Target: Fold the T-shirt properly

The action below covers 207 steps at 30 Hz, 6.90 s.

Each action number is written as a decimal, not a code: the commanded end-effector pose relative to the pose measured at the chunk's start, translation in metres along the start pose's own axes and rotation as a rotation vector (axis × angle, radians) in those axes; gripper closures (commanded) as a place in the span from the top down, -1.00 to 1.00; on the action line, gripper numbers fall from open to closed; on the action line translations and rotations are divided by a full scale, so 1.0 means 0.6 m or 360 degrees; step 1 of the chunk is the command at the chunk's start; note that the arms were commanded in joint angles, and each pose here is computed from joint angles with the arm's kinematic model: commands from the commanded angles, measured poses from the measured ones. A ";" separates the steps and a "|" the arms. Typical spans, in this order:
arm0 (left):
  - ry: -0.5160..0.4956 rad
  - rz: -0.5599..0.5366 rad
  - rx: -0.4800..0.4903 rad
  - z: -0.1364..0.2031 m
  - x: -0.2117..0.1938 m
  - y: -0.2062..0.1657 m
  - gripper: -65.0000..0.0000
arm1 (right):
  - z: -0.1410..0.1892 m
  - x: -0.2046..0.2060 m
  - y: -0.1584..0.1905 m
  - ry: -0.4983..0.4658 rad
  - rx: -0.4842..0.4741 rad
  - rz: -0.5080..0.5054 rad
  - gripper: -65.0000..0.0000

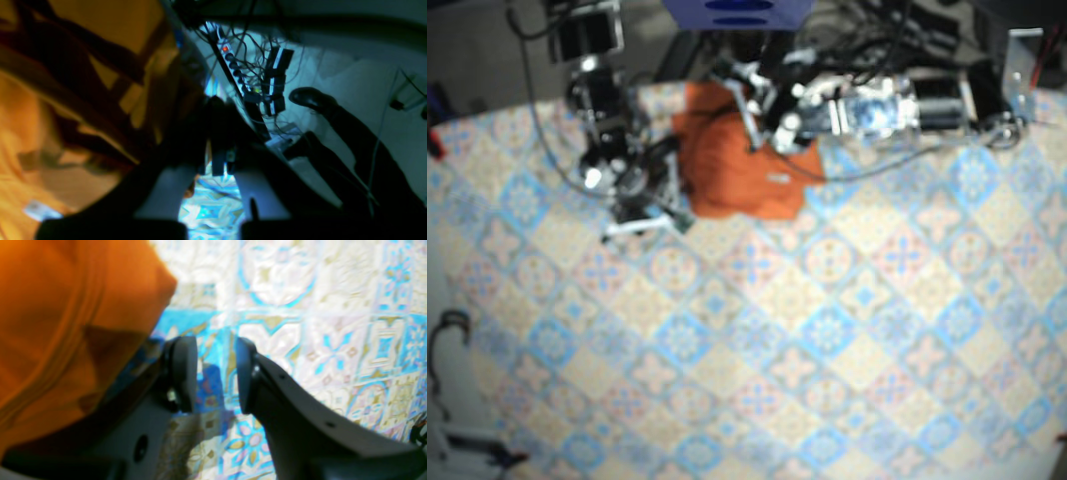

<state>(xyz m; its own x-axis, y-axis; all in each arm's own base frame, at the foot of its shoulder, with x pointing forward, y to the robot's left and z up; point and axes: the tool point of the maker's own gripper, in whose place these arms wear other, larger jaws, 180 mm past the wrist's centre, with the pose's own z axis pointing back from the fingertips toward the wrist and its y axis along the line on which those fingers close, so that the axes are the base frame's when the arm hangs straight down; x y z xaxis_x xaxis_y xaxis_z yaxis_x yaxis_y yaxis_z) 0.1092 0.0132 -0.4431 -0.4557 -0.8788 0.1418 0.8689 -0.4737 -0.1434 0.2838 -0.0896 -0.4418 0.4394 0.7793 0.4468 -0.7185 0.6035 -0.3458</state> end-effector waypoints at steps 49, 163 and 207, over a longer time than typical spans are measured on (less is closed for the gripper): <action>0.0203 0.0362 -0.0035 0.007 -0.136 0.093 -1.00 | -0.023 0.063 0.112 -0.0090 0.0238 0.0178 -0.41; 0.0515 0.0371 0.0291 0.022 -0.227 0.086 -1.00 | -0.029 0.058 0.130 -0.0068 0.0287 0.0312 -0.41; 0.0614 0.0340 0.0296 0.019 -0.239 0.075 -1.00 | -0.019 0.066 0.185 -0.0048 0.0373 0.0463 -0.41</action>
<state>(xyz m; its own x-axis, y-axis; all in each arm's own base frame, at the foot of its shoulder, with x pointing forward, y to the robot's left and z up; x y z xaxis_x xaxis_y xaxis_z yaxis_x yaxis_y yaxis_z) 0.2055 0.1180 -0.4657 -0.2754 -0.9301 -0.2430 0.9564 -0.2907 0.0285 0.2381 -0.0008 -0.4708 0.1988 0.9125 0.3575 -0.8956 0.3173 -0.3118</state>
